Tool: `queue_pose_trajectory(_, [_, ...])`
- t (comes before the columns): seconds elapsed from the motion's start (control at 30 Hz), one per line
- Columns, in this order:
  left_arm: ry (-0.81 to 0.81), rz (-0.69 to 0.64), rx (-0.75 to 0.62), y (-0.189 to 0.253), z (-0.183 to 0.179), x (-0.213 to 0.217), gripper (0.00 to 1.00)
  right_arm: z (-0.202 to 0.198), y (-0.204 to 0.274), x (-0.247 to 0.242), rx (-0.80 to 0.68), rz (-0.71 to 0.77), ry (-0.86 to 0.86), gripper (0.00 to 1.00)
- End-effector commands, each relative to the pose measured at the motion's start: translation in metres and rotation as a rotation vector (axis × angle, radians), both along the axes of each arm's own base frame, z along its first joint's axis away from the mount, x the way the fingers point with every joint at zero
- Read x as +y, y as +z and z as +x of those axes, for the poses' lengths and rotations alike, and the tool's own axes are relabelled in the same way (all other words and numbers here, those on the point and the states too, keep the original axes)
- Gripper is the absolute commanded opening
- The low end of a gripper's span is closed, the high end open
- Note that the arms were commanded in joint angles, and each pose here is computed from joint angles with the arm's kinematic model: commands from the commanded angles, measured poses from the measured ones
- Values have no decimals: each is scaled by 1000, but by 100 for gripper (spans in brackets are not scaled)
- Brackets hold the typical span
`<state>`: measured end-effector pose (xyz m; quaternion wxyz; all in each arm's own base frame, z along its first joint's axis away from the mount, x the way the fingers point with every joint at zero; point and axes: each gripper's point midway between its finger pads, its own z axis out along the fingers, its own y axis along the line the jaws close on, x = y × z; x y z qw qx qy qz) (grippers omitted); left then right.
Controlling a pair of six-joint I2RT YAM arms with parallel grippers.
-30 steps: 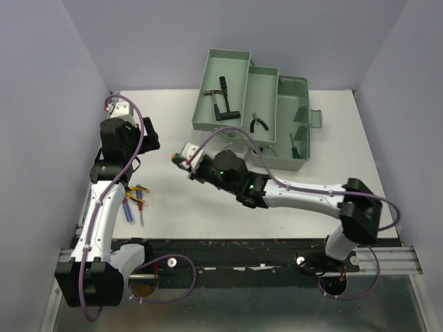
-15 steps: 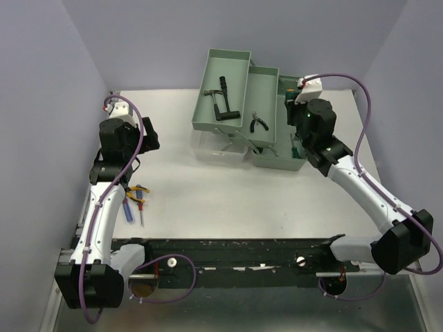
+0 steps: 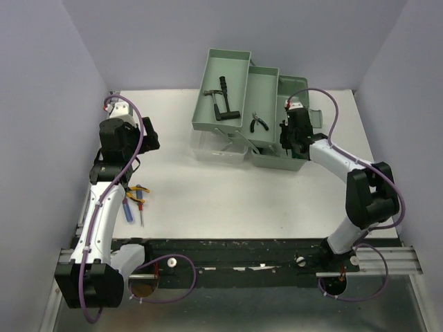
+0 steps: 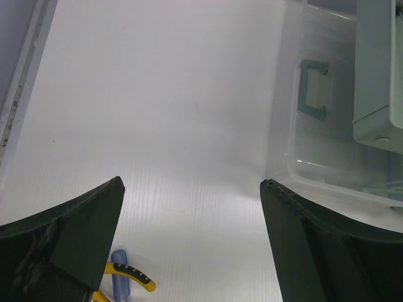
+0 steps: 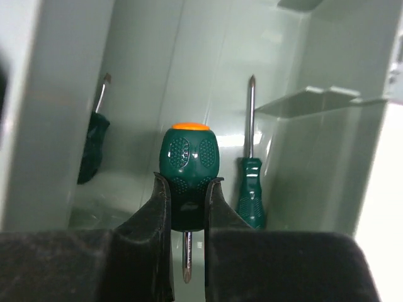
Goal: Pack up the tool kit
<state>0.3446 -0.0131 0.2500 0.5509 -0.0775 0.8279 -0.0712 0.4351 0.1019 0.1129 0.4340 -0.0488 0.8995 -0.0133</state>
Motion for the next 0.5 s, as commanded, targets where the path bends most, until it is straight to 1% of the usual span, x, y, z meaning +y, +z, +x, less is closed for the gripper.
queue_pose_trajectory(0.0, [-6, 7, -10, 1, 2, -1, 99, 6, 9, 7, 6, 66, -17, 32])
queue_pose_trajectory(0.07, [-9, 6, -8, 1, 2, -1, 99, 4, 12, 7, 1, 76, -21, 55])
queue_pose_trajectory(0.13, [-10, 5, -13, 3, 2, -2, 99, 3, 16, 5, -7, 78, -27, 67])
queue_pose_trajectory(0.17, [-12, 5, -11, 2, 1, -2, 99, 2, 17, 5, -8, 80, -31, 71])
queue_pose_trajectory(0.23, [-10, 3, -13, 2, 1, -1, 99, 0, 20, 2, -12, 81, -48, 74])
queue_pose_trajectory(0.33, [-7, -2, -16, 2, 2, -2, 99, -6, 27, -5, -38, 87, -95, 75])
queue_pose_trajectory(0.47, [40, -31, 22, -13, 5, 2, 99, -16, 53, -14, -142, 131, -151, 75])
